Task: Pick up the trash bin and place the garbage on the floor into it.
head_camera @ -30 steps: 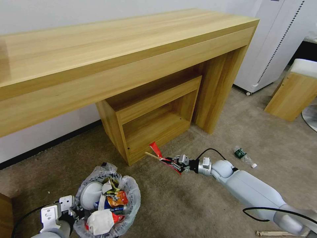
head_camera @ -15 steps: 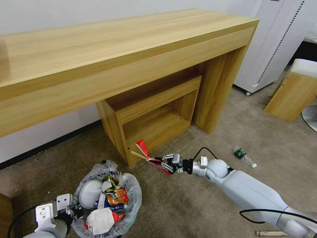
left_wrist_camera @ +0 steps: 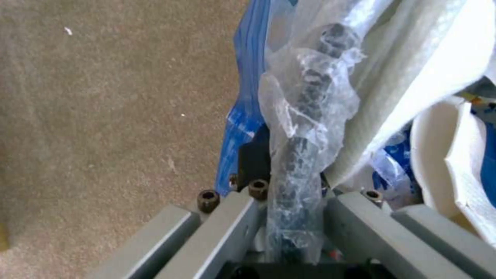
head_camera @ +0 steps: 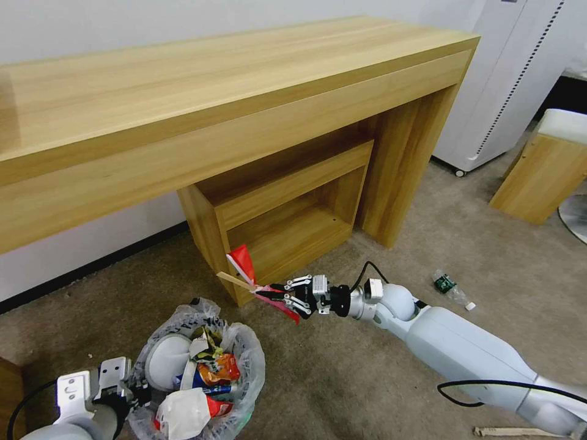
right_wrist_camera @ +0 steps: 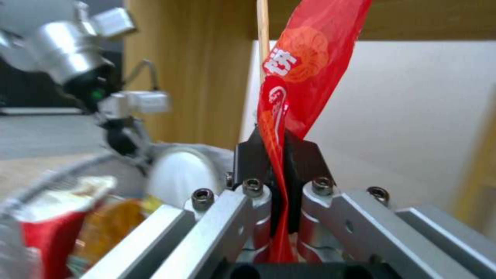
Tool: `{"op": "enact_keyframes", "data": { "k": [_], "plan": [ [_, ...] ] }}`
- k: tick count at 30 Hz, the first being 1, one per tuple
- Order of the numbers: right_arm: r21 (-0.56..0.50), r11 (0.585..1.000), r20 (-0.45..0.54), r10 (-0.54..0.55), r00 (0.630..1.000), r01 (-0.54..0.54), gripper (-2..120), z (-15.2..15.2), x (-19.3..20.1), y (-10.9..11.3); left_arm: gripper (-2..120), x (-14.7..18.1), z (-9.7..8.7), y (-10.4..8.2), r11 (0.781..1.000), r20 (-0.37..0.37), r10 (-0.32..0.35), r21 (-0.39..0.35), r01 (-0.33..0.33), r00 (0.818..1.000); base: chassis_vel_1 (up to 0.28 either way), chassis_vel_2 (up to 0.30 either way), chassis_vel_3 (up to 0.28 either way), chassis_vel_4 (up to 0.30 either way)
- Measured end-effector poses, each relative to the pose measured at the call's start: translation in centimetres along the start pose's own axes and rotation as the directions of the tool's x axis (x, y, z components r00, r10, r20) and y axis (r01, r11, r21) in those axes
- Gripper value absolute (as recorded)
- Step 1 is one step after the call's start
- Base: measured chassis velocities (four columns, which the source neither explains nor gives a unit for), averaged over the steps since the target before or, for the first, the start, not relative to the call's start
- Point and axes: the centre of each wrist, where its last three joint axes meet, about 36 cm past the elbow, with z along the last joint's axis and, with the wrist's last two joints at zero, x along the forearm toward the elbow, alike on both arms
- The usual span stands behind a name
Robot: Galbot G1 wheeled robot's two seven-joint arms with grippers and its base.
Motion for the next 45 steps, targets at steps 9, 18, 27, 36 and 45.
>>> {"op": "enact_keyframes", "data": {
  "k": [9,18,27,36,45],
  "plan": [
    [-0.086,0.989,0.024,-0.122,0.992,0.124,2,1.0,-6.8,-0.6,0,-0.3,-0.2,-0.1,1.0,-0.002,0.01,0.002,-0.01,1.0,0.0,0.0,0.0,0.0],
    [-0.102,0.968,0.065,-0.226,0.972,0.231,2,1.1,-13.9,0.1,0,-0.4,-0.2,0.0,1.0,-0.002,0.006,0.011,-0.006,1.0,0.0,0.0,0.0,0.0],
    [-0.161,0.947,0.04,-0.276,0.96,0.279,2,4.4,-16.3,3.3,0,-0.5,0.0,-0.1,1.0,-0.002,0.004,0.019,-0.004,1.0,0.0,0.0,0.0,0.0],
    [-0.162,0.949,-0.045,-0.281,0.959,0.271,2,8.0,-16.2,4.0,0,-0.2,-0.1,-0.2,1.0,0.004,0.003,0.015,-0.003,1.0,0.0,0.0,0.0,0.0],
    [-0.139,0.957,-0.065,-0.267,0.961,0.256,2,7.2,-15.4,3.0,0,0.1,-0.4,-0.2,1.0,0.009,0.005,0.004,-0.006,1.0,0.0,0.0,0.0,0.0]
  ]
}}
